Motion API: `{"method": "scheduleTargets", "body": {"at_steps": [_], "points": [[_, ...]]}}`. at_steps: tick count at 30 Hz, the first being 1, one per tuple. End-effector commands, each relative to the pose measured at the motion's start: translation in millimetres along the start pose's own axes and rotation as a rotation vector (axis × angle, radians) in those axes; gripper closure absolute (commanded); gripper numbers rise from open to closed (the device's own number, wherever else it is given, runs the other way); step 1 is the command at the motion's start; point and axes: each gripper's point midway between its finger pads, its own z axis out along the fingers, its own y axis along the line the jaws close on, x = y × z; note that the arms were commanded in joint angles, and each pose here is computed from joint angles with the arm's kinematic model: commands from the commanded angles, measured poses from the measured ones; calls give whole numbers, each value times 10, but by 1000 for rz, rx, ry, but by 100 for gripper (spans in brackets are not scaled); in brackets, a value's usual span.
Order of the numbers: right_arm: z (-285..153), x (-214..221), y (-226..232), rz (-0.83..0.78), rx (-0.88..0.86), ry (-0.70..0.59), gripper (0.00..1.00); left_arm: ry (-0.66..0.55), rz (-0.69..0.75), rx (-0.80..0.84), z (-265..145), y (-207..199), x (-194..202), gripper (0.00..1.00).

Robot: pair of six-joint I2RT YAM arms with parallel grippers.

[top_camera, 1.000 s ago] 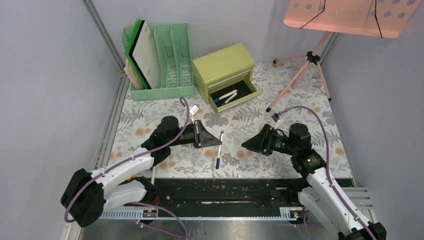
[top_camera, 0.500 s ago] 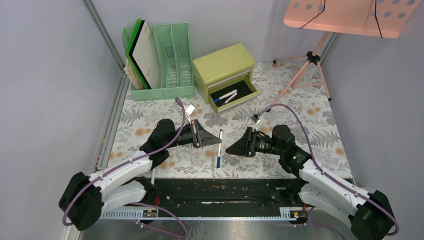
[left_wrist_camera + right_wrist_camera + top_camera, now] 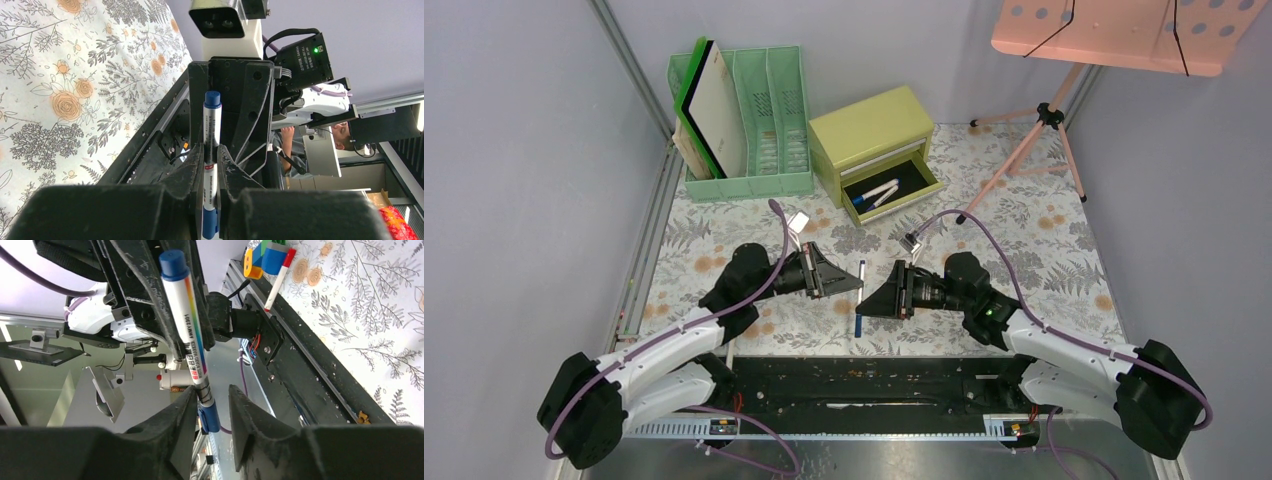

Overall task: Organize the desk
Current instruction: Place the stationery in the drawer.

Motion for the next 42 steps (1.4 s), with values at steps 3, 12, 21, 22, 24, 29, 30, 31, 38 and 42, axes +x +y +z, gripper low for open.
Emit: {"method": "scheduleTargets", "body": {"at_steps": [3, 12, 21, 22, 24, 29, 30, 31, 38, 42], "points": [[47, -138, 380, -71, -107, -45, 72, -49, 45, 51, -30, -138, -72, 98], [54, -117, 364, -68, -109, -41, 100, -60, 48, 41, -56, -104, -61, 60], [38, -109, 293, -66, -78, -48, 100, -180, 88, -77, -264, 40, -152, 14], [31, -104, 279, -68, -72, -48, 100, -186, 98, -112, -298, 75, -163, 13], [21, -100, 252, -72, -57, -50, 100, -195, 126, -196, -382, 170, -177, 13], [-5, -78, 174, -81, -19, -49, 100, -193, 247, -434, -687, 402, -219, 12], [-12, -67, 141, -81, -6, -47, 100, -189, 275, -482, -757, 436, -236, 12], [-19, -62, 118, -81, 4, -47, 100, -179, 303, -528, -824, 474, -242, 12], [-63, -53, -106, -68, 97, -69, 100, -177, 432, -829, -1298, 655, -415, 11], [-57, -68, -183, -69, 142, -69, 100, -194, 456, -898, -1409, 686, -484, 11]]}}
